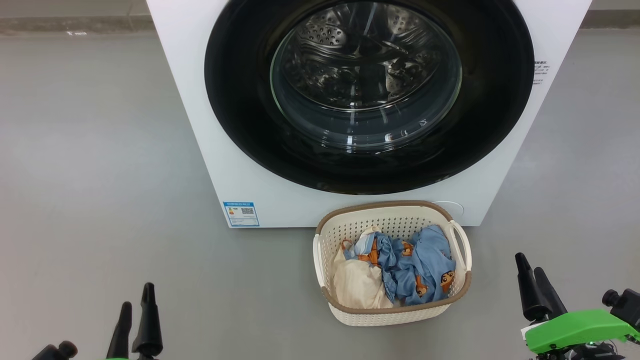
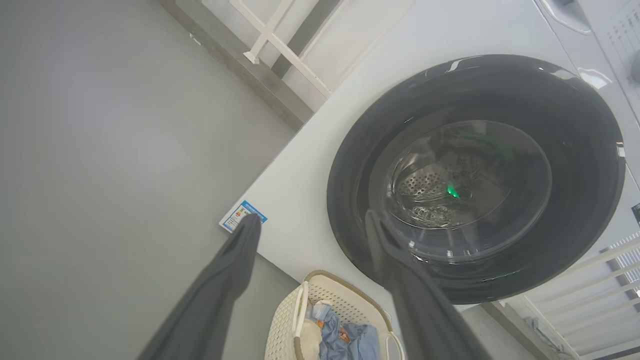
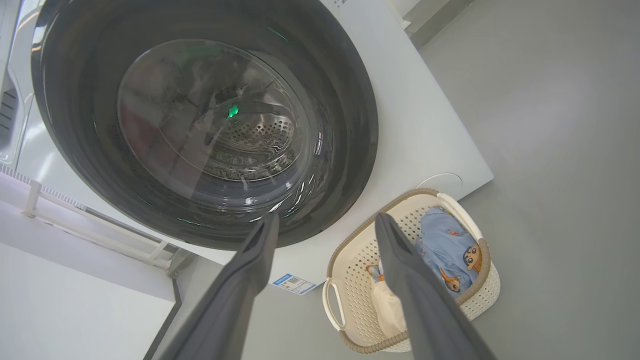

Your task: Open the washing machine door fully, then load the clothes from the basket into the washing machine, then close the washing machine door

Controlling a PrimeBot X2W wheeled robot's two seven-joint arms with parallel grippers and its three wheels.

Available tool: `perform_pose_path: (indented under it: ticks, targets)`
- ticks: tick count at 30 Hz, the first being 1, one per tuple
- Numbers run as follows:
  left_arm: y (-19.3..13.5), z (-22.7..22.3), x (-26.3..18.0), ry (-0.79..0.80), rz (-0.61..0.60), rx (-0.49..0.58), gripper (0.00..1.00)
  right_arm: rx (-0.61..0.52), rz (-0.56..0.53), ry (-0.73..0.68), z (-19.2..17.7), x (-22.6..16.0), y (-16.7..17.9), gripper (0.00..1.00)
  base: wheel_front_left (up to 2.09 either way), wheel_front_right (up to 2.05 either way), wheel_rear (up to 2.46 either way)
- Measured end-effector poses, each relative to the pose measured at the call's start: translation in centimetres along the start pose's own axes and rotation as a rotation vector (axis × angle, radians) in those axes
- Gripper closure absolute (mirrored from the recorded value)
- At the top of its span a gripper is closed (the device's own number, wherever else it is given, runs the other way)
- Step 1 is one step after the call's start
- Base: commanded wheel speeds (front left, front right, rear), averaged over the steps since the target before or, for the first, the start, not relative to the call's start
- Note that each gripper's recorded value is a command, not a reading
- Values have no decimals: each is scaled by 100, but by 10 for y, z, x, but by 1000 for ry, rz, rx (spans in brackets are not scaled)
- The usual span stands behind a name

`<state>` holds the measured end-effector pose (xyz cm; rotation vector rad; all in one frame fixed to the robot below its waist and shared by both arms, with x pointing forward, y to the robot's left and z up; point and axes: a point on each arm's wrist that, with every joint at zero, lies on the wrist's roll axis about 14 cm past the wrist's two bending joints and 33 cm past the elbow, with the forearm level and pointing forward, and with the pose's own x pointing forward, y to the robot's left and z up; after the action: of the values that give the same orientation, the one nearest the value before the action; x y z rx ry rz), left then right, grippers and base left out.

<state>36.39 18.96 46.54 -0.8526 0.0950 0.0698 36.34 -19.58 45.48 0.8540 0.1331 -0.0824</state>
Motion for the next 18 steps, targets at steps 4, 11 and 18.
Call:
perform_pose_path:
  ticks: [4,11,18]
  targets:
    - [-1,2,-1,-5,-5,69,0,-63,19,10,-2,0,4,0,0,0,0]
    - [-3,4,-1,-19,-16,158,0,-146,38,9,-3,0,8,0,0,0,0]
    - [-5,5,-2,-28,-29,249,0,-228,61,10,-6,0,12,0,0,0,0]
